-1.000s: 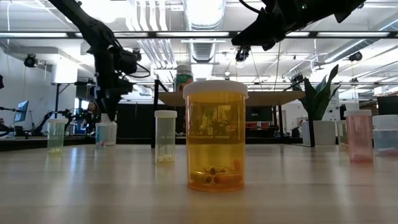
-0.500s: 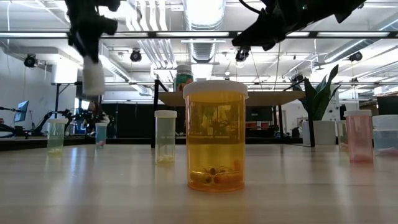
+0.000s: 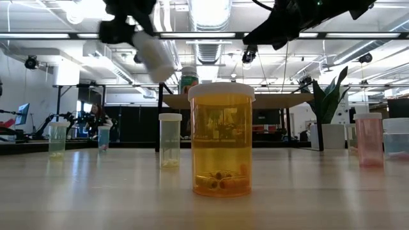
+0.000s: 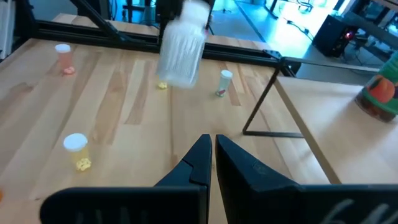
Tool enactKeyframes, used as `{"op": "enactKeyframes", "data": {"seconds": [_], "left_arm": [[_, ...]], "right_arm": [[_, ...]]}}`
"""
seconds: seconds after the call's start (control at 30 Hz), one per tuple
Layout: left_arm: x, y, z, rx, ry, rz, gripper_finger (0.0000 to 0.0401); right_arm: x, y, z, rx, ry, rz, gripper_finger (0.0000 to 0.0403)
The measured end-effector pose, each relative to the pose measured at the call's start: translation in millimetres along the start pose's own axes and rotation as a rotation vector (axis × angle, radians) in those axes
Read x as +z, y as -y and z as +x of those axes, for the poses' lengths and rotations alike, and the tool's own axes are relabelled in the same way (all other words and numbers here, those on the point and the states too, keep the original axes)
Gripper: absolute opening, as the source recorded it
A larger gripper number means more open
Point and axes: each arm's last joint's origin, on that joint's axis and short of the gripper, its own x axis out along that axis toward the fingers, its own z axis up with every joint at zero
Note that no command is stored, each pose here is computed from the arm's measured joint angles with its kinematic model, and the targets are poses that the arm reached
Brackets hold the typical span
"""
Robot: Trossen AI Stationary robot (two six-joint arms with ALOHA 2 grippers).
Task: Pick and place medicine bottles onto shelf by color
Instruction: Put the white pill bottle on the shelf
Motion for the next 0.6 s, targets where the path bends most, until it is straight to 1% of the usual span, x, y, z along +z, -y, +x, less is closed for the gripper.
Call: {"op": "enactKeyframes", "data": {"seconds": [0.1, 0.23, 0.33, 0.47, 0.6], "left_arm": [[4.5, 23.9, 31.5, -0.040, 0.031, 0.100, 0.0181], [10.8, 39.8, 75.8, -0.038, 0.019, 0.207, 0.0181], [14.1, 38.3, 106.4, 0.007, -0.035, 0.261, 0.0181], [22.1, 30.8, 140.1, 0.047, -0.095, 0.289, 0.0181], [32.2, 24.7, 160.2, 0.070, -0.117, 0.316, 0.0182]], "right_arm": [[0.2, -1.5, -1.3, 0.007, 0.001, -0.014, 0.0012], [-1.7, -2.1, -2.7, 0.011, -0.012, -0.020, 0.0012], [-2.0, -1.9, -4.2, 0.012, -0.018, -0.016, 0.0012], [-1.5, -1.6, -5.7, 0.011, -0.015, -0.013, 0.0012], [-1.3, -1.5, -6.1, 0.011, -0.014, -0.011, 0.0012]]}}
